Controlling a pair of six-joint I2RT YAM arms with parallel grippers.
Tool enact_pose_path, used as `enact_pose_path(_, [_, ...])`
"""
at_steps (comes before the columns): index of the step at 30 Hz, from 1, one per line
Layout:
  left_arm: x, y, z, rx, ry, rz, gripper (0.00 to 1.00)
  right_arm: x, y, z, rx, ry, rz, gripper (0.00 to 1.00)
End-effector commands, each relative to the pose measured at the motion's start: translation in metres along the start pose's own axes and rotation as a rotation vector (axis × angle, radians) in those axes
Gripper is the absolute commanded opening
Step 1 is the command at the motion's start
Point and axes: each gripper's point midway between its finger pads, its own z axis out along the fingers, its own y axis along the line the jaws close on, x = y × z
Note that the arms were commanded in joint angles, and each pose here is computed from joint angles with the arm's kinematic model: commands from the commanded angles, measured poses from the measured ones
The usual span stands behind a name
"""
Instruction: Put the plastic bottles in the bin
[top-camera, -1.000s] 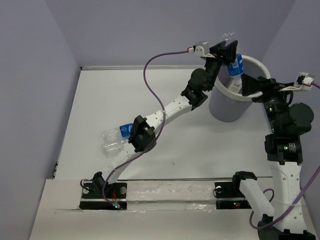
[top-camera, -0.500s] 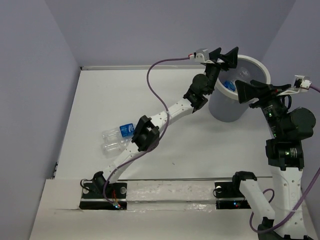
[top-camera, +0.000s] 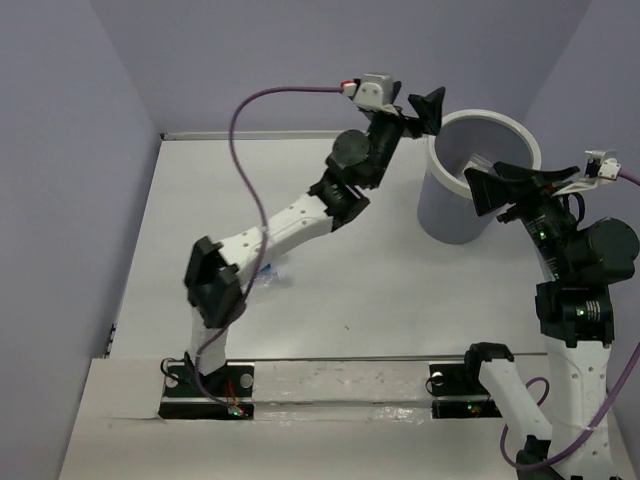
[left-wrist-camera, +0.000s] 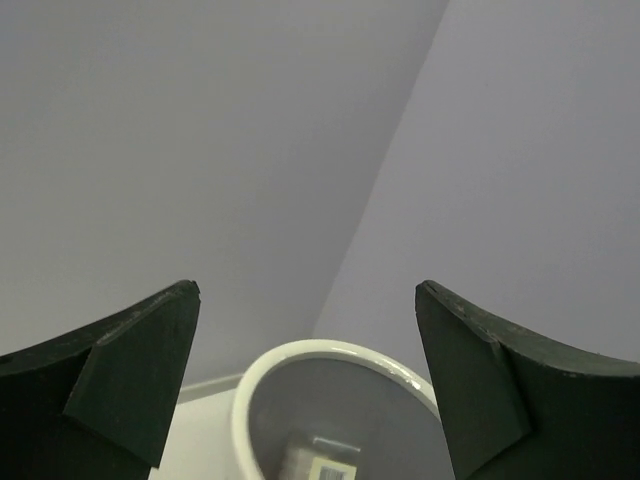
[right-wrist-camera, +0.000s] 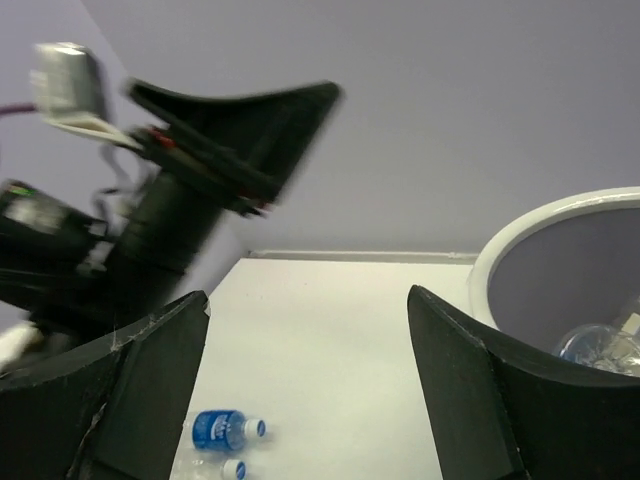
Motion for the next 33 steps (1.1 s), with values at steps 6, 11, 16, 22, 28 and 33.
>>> enact_pose_path(6, [-0.222,0.083,-0.169,-0.303,-0.127,-0.09,0.99,0.053,0.05,-0.001,-0.413,0.182,0.128,0.75])
enact_pose_path(11, [-0.157,0.149,-0.281,-0.5,0.124,-0.126,0.99,0.13,0.084,0.022,-0.51,0.402,0.169,0.75])
enact_pose_path(16, [-0.118,0.195,-0.367,-0.68,0.27,-0.129,0.99,0.208,0.14,0.054,-0.545,0.557,0.048,0.75])
enact_pose_path(22, [-0.185,0.214,-0.425,-0.755,0.128,-0.168,0.99,0.315,0.198,0.091,-0.678,0.768,-0.12,0.81])
enact_pose_path(28, [-0.196,0.223,-0.448,-0.752,0.077,-0.16,0.99,0.386,0.219,0.13,-0.733,0.809,-0.29,0.95])
enact_pose_path(33, [-0.214,0.223,-0.459,-0.719,0.011,-0.193,0.99,0.437,0.241,0.145,-0.862,0.852,-0.403,0.96])
